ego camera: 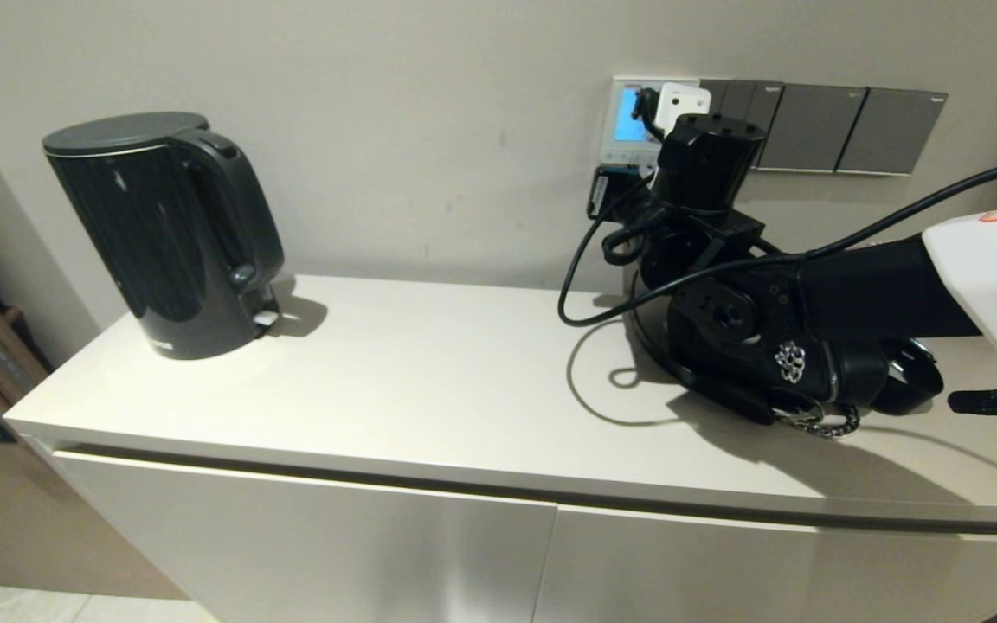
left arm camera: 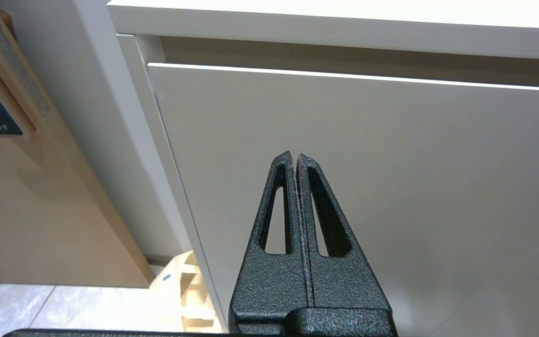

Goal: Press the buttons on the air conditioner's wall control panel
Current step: Press the temperature increase button

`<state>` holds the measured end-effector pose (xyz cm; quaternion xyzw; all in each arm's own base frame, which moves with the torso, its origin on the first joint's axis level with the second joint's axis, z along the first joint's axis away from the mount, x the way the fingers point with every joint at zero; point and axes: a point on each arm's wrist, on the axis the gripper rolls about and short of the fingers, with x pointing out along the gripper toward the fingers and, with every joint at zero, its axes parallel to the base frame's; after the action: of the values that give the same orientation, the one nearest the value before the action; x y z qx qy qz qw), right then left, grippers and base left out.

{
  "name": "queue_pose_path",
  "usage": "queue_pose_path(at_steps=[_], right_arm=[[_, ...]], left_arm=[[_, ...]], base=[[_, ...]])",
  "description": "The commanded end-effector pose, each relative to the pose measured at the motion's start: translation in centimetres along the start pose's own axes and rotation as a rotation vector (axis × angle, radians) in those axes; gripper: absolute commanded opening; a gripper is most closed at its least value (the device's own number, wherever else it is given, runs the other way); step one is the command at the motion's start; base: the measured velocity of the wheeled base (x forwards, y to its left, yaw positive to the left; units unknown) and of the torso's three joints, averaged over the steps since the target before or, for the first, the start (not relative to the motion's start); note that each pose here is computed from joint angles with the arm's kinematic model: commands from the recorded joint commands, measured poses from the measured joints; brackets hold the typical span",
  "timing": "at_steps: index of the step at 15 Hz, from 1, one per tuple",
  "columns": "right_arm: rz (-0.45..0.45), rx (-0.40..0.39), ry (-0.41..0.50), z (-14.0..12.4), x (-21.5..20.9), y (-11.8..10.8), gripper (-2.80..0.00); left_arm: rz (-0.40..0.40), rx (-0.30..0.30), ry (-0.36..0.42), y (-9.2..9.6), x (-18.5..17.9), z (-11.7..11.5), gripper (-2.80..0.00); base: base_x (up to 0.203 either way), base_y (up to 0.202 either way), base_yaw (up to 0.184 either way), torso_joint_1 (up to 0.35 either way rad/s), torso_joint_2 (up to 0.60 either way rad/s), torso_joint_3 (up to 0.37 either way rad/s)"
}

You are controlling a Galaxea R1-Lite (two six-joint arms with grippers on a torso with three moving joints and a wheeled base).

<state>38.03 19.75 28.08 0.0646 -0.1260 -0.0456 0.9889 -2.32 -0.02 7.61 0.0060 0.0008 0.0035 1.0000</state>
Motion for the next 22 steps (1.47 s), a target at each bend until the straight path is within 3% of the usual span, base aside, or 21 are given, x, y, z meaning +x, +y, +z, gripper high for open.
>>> queue_pose_path(at_steps=[1,22], right_arm=[[0.003,0.010,-0.014,0.4,-0.4,0.1,-2.80],[0.003,0.001,-0.027,-0.1,0.0,0.4,-2.80]], left_arm=[[-0.001,0.000,0.002,0.0,0.0,0.0,-2.80],[-0.001,0.000,0.002,0.0,0.0,0.0,-2.80]], base=[[0.000,0.000,0.000,0.000,0.00,0.000],[0.000,0.000,0.000,0.000,0.00,0.000]])
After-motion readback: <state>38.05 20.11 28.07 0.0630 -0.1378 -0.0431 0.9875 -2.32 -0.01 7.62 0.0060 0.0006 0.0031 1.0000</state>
